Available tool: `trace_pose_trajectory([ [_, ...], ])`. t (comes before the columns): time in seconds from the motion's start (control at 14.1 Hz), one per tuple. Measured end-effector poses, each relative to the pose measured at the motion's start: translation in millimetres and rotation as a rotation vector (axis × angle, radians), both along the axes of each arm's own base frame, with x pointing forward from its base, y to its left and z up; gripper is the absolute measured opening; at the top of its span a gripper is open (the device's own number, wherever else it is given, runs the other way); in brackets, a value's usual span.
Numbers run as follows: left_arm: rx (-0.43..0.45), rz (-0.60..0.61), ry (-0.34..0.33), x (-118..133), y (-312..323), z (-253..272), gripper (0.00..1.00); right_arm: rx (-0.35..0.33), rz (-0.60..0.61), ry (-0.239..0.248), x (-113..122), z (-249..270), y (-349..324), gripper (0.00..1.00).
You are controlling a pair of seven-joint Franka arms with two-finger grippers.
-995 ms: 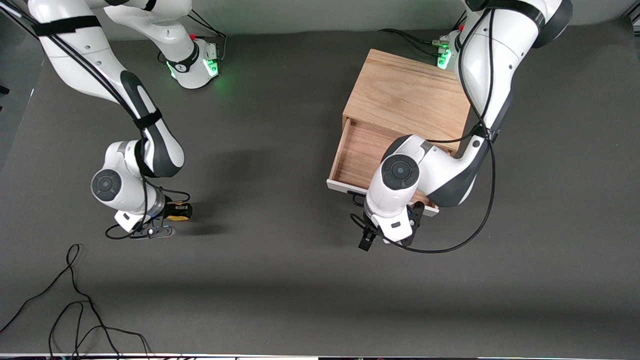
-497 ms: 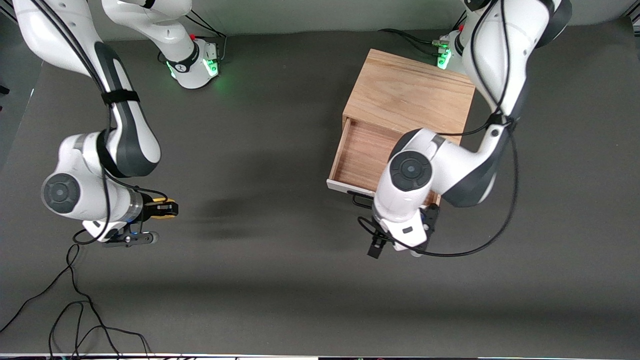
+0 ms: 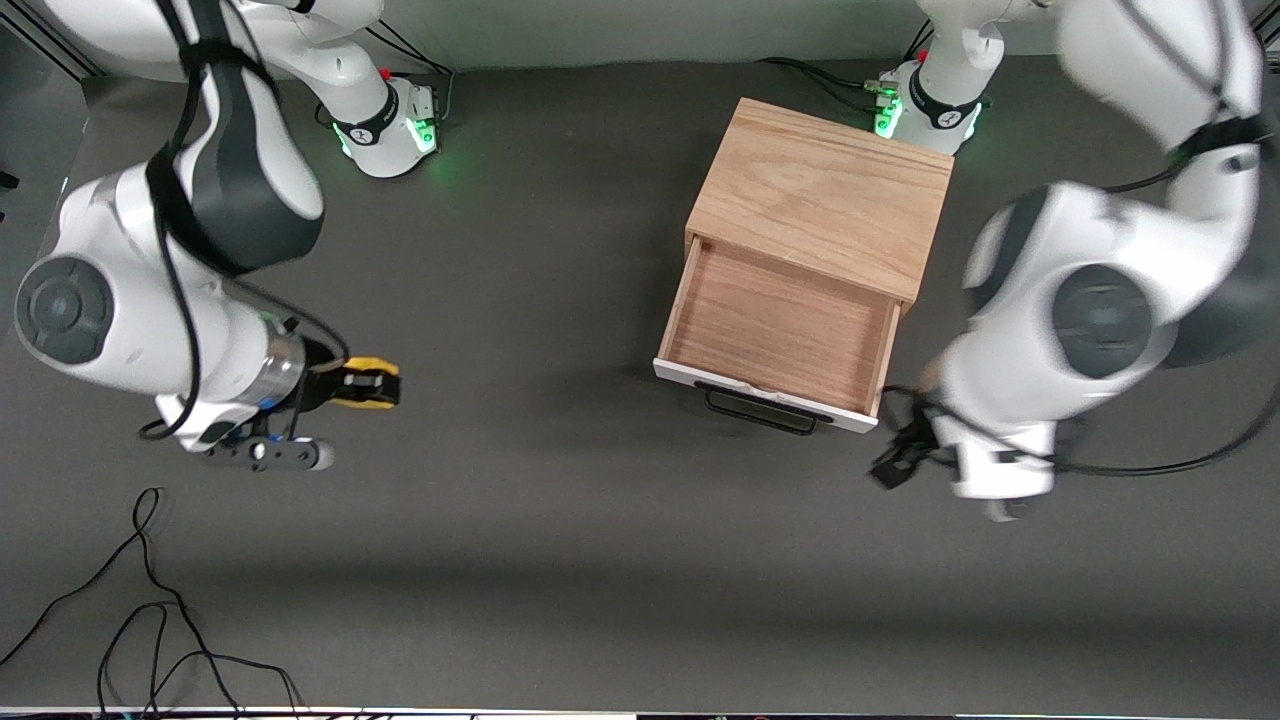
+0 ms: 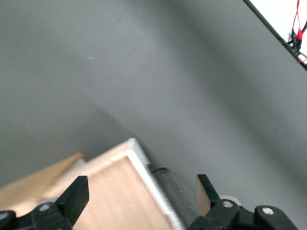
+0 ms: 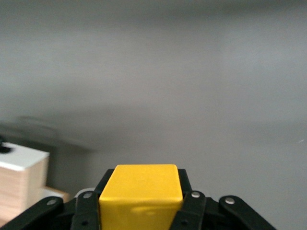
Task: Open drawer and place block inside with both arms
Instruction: 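Withdraw the left gripper while the right gripper carries the cube over the drawer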
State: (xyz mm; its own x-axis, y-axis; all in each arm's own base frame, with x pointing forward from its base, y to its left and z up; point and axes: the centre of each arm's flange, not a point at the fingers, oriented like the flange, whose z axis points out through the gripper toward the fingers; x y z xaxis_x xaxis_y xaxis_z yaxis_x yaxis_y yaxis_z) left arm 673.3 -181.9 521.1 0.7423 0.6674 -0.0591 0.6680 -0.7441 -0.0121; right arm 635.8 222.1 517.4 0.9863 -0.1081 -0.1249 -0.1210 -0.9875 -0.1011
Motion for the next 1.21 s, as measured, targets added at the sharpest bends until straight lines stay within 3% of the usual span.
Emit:
trace_pose_trajectory([
  [0.28, -0.029, -0.206, 0.070, -20.3, 108.9, 33.8, 1.00, 0.010, -0.039, -0.040, -49.0, 19.1, 153.3, 0.55],
  [0.5, -0.048, -0.356, 0.096, -37.6, 161.8, 45.8, 1.00, 0.050, -0.040, -0.090, -79.5, 3.0, 244.2, 0.55],
  [0.92, -0.014, -0.512, 0.087, -78.9, 182.7, 47.8, 1.00, 0.110, -0.124, -0.123, -122.9, -92.4, 358.5, 0.55],
  [1.21, 0.012, -0.546, 0.046, -104.2, 198.8, 46.7, 1.00, 0.137, -0.206, -0.098, -143.5, -147.6, 396.3, 0.55],
])
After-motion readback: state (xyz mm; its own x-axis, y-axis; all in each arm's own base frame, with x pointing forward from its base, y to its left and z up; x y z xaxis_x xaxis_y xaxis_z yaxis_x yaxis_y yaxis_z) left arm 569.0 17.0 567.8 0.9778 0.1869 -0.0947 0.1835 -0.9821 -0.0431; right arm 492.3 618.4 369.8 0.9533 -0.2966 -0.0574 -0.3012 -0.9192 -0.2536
